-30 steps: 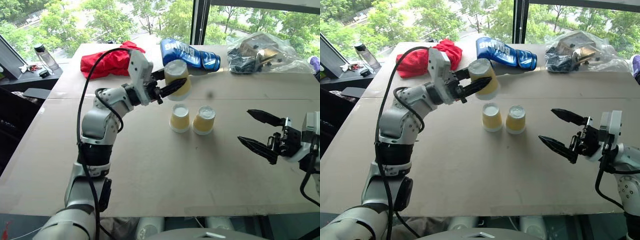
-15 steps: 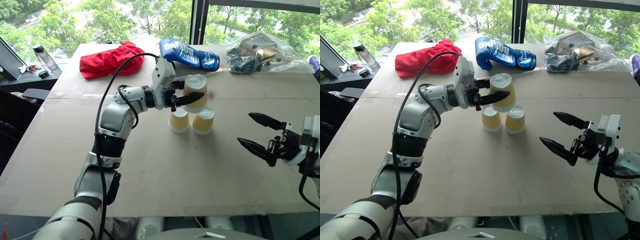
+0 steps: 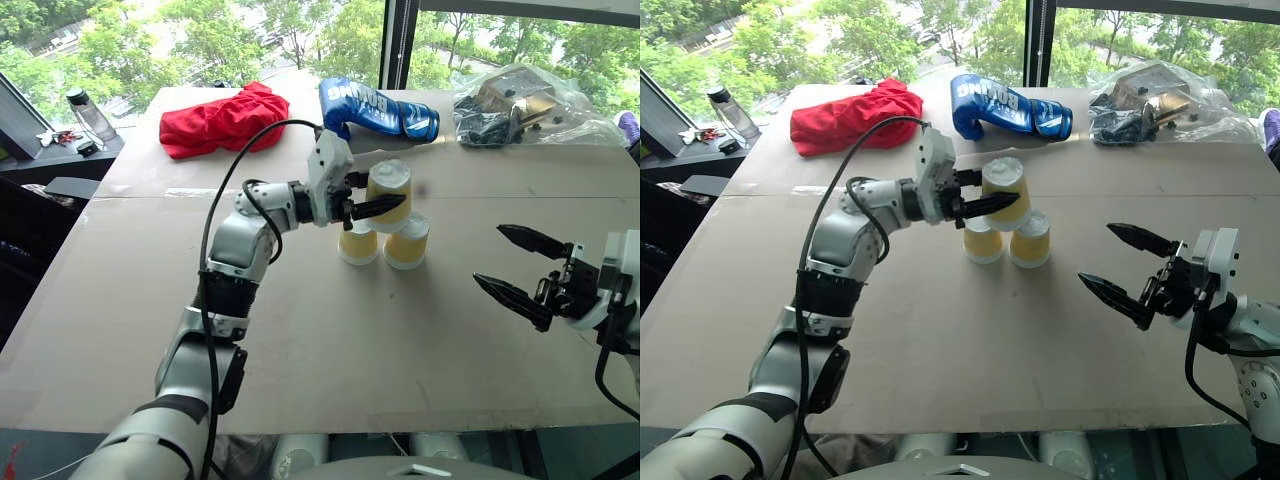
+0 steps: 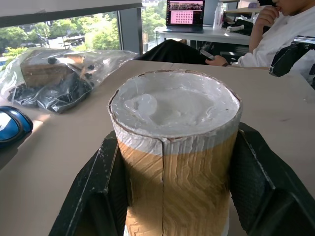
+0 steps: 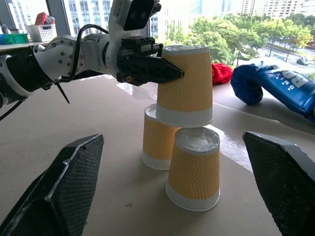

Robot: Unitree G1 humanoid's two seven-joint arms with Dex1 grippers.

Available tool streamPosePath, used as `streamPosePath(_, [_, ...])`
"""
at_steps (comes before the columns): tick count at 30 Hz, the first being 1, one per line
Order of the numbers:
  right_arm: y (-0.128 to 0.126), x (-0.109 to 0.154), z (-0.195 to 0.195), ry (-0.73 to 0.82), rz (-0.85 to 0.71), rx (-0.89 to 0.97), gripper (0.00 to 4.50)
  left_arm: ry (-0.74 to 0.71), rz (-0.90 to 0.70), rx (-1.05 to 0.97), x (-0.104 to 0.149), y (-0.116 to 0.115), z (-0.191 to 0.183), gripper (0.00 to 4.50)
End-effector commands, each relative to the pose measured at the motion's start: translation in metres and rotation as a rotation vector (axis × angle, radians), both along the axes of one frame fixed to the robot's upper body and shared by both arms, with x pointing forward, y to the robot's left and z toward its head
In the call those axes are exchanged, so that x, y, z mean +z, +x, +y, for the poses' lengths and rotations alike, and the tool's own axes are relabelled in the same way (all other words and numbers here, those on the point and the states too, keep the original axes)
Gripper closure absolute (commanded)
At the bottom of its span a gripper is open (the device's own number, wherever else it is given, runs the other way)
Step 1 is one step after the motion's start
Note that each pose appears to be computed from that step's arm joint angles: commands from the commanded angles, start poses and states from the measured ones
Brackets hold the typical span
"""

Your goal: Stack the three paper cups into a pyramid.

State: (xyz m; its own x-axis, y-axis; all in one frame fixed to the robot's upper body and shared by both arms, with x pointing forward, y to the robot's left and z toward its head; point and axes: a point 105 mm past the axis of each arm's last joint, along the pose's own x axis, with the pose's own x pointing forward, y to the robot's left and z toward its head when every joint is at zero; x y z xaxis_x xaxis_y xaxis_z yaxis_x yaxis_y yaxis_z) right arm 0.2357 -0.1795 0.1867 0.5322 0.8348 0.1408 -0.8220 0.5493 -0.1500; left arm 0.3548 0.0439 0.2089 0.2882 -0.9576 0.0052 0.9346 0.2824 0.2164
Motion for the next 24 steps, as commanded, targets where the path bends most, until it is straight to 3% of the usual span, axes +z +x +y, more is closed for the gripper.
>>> streamPosePath(1, [-0.005,0.012,0.003,-0.017,-0.048,0.007,0.0,-0.011,-0.05,-0.028,0.01,-0.003,-0.005,2.22])
streamPosePath(4, [-0.006,0.011,0.003,-0.019,-0.048,0.007,0.0,-0.007,-0.048,-0.025,0.008,-0.001,-0.004,2.22])
streamPosePath(9, [-0.006,0.01,0.002,-0.021,-0.047,0.006,0.0,-0.017,-0.033,-0.039,0.006,-0.003,-0.005,0.03])
streamPosePath(24, [-0.006,0.01,0.004,-0.008,-0.044,0.037,0.0,-0.038,-0.04,-0.064,0.018,-0.013,-0.001,0.03])
